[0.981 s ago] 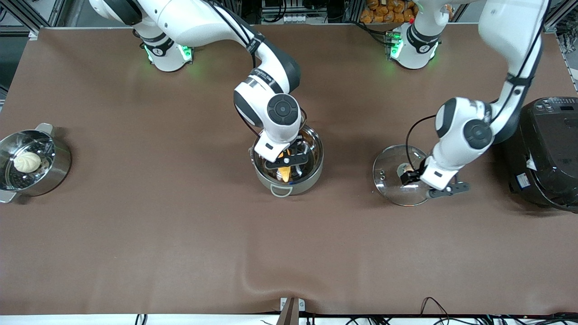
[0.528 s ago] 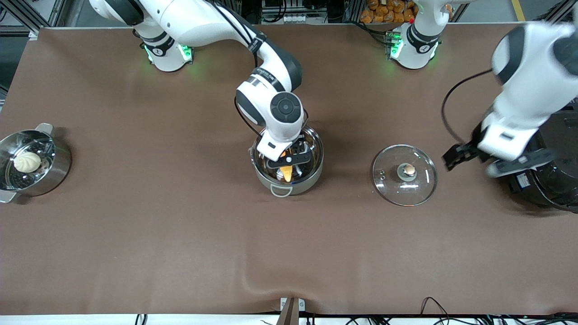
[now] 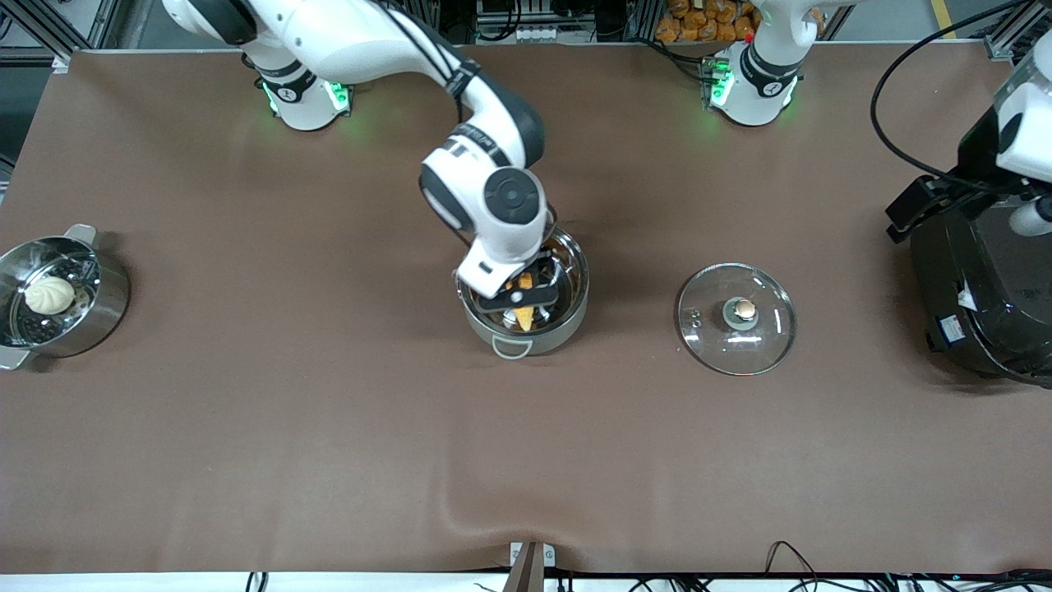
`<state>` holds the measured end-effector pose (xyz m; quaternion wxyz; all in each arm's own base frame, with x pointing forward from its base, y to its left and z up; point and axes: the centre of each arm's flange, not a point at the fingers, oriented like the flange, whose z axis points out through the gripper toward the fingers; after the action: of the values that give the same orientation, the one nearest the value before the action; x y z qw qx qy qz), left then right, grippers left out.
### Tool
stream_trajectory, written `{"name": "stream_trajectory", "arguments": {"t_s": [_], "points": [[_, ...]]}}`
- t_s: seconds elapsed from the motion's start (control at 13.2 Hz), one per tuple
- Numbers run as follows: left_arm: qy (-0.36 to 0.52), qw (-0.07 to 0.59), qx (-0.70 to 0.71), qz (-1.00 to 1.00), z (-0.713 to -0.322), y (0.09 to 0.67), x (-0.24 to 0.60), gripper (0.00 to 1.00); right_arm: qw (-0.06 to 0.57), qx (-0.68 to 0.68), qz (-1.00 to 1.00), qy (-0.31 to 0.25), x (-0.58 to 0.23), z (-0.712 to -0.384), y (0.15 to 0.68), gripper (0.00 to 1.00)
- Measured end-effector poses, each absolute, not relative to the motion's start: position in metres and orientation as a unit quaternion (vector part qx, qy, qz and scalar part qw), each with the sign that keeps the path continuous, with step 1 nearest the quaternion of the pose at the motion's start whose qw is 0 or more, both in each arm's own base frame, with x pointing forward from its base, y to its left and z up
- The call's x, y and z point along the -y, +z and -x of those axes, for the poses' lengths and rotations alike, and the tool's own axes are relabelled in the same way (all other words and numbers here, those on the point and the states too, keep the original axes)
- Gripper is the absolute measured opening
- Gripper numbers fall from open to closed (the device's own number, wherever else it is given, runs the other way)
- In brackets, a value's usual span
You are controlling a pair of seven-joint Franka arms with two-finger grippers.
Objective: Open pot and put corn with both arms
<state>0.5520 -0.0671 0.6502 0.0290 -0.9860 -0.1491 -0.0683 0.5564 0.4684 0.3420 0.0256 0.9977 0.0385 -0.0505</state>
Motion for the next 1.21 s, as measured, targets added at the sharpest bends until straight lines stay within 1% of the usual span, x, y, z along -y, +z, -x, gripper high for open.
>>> {"name": "stream_trajectory", "arguments": {"t_s": [0.15,0.3,0.38,0.53,0.6,0.75,0.98,1.21], "points": [[-0.060,0.029,0.153,0.986,-0.550,0.654,0.063,1.00,0.018,-0.032,-0.999,-0.041,-0.399,-0.602,0.386,1.00],[-0.057,0.023,0.152,0.986,-0.550,0.657,0.056,1.00,0.016,-0.049,-0.998,-0.041,-0.313,-0.635,0.429,1.00],[-0.055,0.023,0.146,0.987,-0.552,0.656,0.050,1.00,0.016,-0.058,-0.997,-0.042,-0.268,-0.645,0.445,1.00],[-0.048,0.022,0.139,0.989,-0.556,0.649,0.043,1.00,0.015,-0.079,-0.996,-0.039,-0.184,-0.652,0.470,1.00],[-0.044,0.022,0.137,0.989,-0.559,0.645,0.043,1.00,0.015,-0.089,-0.995,-0.037,-0.143,-0.650,0.484,1.00],[-0.039,0.022,0.127,0.991,-0.562,0.639,0.050,1.00,0.015,-0.089,-0.995,-0.032,-0.085,-0.628,0.517,1.00],[-0.033,0.024,0.101,0.994,-0.563,0.634,0.060,1.00,0.017,-0.079,-0.996,-0.028,-0.069,-0.575,0.579,1.00],[-0.018,0.029,0.091,0.995,-0.562,0.630,0.051,1.00,0.004,-0.065,-0.998,-0.017,-0.063,-0.540,0.620,1.00]]}}
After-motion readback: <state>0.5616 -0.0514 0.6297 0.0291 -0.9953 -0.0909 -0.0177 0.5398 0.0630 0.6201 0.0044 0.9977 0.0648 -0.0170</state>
